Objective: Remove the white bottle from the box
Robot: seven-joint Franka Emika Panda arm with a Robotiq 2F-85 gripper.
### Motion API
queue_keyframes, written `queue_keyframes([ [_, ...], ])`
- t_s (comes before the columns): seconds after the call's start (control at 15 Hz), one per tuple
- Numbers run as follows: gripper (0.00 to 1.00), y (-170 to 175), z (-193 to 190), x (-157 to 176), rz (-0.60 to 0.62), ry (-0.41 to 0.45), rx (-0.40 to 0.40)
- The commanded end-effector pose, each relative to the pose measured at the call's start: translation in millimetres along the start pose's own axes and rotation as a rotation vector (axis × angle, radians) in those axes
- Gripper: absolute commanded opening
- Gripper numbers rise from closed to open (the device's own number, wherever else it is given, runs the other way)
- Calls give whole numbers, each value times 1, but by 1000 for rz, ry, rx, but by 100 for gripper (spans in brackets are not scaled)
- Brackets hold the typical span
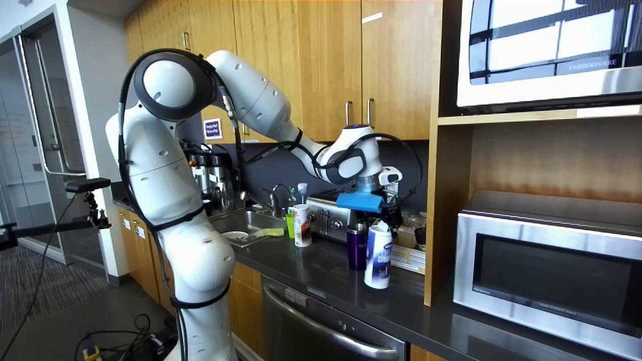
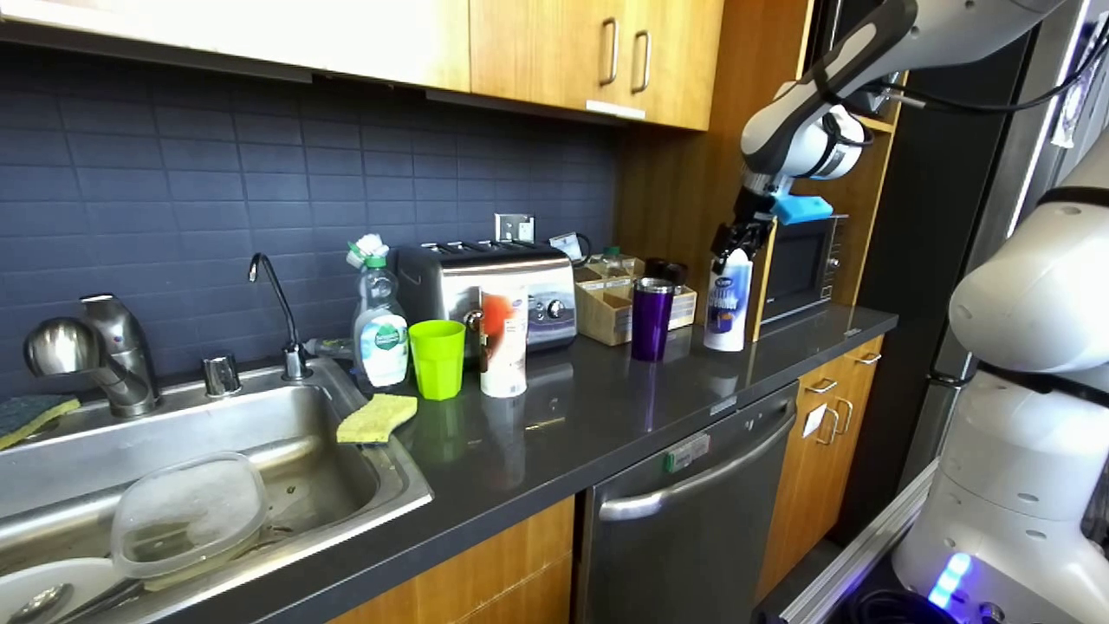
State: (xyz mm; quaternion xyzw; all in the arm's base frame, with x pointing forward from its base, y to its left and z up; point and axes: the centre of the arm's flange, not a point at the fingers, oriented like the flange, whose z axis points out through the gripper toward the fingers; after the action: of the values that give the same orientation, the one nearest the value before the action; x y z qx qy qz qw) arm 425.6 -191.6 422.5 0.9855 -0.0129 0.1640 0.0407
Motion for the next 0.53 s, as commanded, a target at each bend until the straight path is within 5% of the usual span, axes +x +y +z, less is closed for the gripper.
queue_keyframes([
  [0.0,62,-1,-12,-16,13,38,-18],
  [0.47,62,-3,-8,-26,18,31,-7],
])
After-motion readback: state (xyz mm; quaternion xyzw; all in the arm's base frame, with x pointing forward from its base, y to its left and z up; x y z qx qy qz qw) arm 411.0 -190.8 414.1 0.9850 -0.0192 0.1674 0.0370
